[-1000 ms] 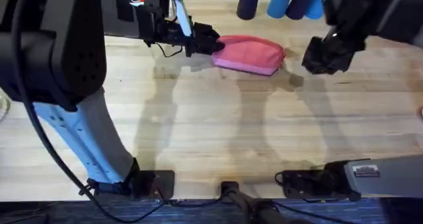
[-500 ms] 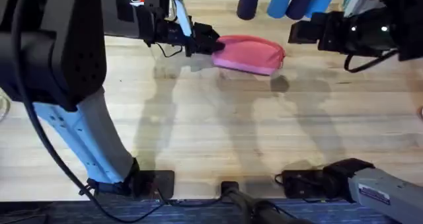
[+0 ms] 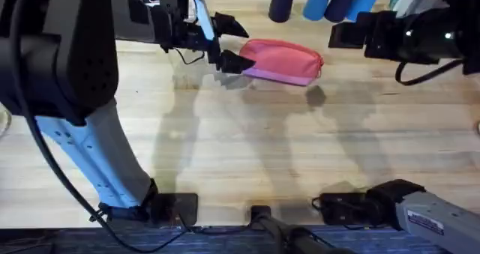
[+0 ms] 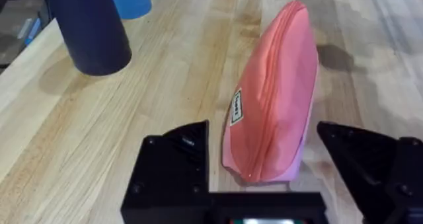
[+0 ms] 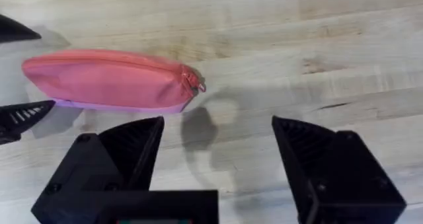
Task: Unzip the bag, pick up the pens from the table one at a time and place them inside, then zip the bag closed.
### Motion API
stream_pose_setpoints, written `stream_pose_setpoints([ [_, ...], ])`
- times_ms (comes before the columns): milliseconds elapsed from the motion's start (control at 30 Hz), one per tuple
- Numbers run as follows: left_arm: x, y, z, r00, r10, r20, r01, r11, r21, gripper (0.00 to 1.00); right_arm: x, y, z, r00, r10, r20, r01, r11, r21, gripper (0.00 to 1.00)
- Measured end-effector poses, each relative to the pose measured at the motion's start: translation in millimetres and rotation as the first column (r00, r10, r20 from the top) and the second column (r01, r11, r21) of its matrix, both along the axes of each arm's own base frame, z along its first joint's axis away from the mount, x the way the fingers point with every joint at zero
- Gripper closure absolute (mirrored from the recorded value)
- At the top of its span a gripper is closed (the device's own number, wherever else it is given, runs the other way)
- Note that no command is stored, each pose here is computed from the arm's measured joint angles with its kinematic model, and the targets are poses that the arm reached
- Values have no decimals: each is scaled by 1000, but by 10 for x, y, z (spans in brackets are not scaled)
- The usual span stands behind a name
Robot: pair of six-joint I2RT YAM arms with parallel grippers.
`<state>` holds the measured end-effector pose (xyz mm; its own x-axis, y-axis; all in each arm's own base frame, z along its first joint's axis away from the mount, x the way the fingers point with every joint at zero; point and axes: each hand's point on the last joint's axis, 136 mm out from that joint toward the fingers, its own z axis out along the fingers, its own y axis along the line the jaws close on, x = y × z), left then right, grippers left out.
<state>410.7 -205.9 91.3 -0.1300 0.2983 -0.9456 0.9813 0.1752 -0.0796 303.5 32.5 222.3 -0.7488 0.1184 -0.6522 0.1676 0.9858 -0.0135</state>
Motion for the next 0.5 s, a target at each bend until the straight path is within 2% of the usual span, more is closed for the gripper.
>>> stream_pose_setpoints([
  [367,35,21,-27,1000,20,-1,-20,1000,18,8,-9,-2,-7,1000,1,-5,-1,1000,-1,4],
  [433,58,36,-42,998,47,-32,-46,998,30,8,-8,-2,-7,1000,1,-5,-1,1000,-2,4],
  [467,104,95,-26,987,128,-93,-120,990,80,8,-9,-3,-8,1000,0,-5,0,1000,-2,4],
  [500,112,120,7,982,156,-107,-145,984,99,8,-11,-2,-9,1000,1,-6,-1,1000,-2,4],
])
